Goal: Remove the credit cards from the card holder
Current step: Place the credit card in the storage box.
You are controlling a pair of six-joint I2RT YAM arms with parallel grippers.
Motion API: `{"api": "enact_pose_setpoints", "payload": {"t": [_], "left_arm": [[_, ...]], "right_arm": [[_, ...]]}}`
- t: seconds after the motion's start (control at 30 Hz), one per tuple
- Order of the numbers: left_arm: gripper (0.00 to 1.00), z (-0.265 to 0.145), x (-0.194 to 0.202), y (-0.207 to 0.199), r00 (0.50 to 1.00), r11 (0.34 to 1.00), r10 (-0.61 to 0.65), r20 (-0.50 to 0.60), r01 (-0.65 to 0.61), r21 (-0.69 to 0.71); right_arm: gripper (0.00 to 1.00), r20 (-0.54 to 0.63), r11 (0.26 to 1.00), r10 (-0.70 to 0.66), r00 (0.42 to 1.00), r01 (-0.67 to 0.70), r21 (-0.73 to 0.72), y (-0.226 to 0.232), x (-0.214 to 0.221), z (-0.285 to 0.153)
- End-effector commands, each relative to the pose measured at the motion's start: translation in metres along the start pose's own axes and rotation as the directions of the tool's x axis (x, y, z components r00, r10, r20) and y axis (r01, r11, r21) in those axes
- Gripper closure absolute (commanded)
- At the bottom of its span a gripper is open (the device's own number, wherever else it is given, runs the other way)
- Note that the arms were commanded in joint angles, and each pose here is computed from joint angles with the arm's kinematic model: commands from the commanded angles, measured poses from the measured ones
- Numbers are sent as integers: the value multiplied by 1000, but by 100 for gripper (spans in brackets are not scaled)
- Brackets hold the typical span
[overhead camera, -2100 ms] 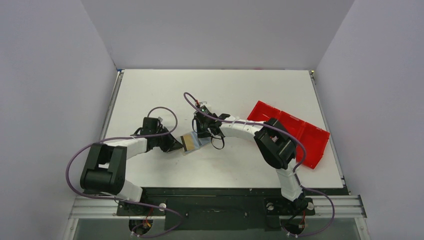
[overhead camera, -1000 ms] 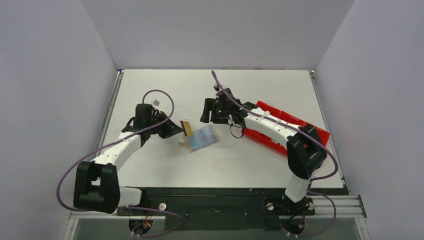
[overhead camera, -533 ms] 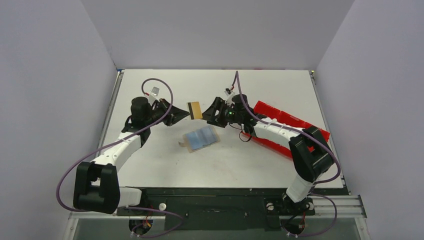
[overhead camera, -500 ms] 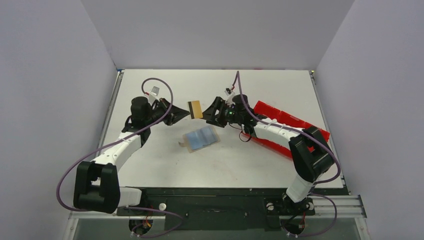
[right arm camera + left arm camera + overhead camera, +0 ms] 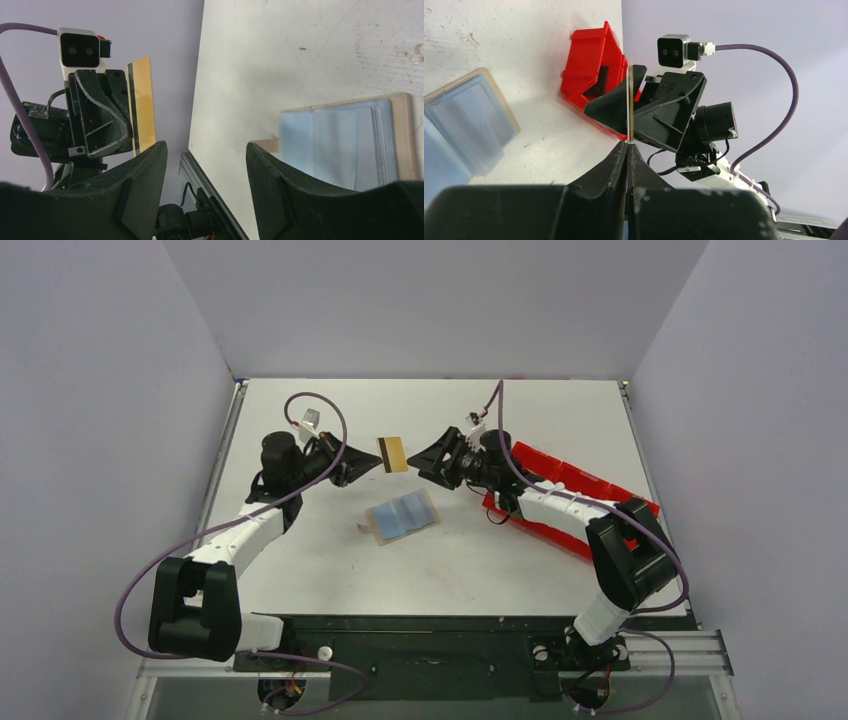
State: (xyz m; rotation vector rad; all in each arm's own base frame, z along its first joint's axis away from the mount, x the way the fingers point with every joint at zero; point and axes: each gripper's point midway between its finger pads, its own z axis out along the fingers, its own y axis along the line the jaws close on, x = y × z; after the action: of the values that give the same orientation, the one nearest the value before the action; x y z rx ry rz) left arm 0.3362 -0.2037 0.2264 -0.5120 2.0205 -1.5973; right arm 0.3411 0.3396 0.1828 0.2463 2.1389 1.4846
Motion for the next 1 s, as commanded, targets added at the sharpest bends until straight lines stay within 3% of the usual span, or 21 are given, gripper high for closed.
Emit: {"api": "enact_pose_setpoints", "payload": {"t": [0.0,0.17,0.33,0.53,0.73,0.83,0.97], "left_arm": [[100,-1,-2,-16,999,997,35,5,-36,68],[100,-2,-1,-16,1000,997,31,6,-31,71],[100,-1,1,-15,1000,997,21,-4,-21,73],[100,5,7,-13,999,997,-5,-41,8,80],[100,11,14,-16,998,995,-12,-67,18,96],[100,12,15,-16,998,995,-10,-70,16,97],[100,13,19,-14,996,995,-16,-87,25,97]], "right_arm": [[45,74,999,-20,997,22,-27,14,-17,-12],[45,119,1000,-8,993,8,0,6,-25,-20],[44,176,998,-7,984,18,-60,20,-36,-30],[43,149,980,-28,988,56,-190,60,-23,-25],[44,113,974,-41,993,64,-216,75,-11,-14],[49,106,973,-38,994,61,-224,77,-11,-13],[64,99,973,-39,994,60,-223,78,-11,-12]]}}
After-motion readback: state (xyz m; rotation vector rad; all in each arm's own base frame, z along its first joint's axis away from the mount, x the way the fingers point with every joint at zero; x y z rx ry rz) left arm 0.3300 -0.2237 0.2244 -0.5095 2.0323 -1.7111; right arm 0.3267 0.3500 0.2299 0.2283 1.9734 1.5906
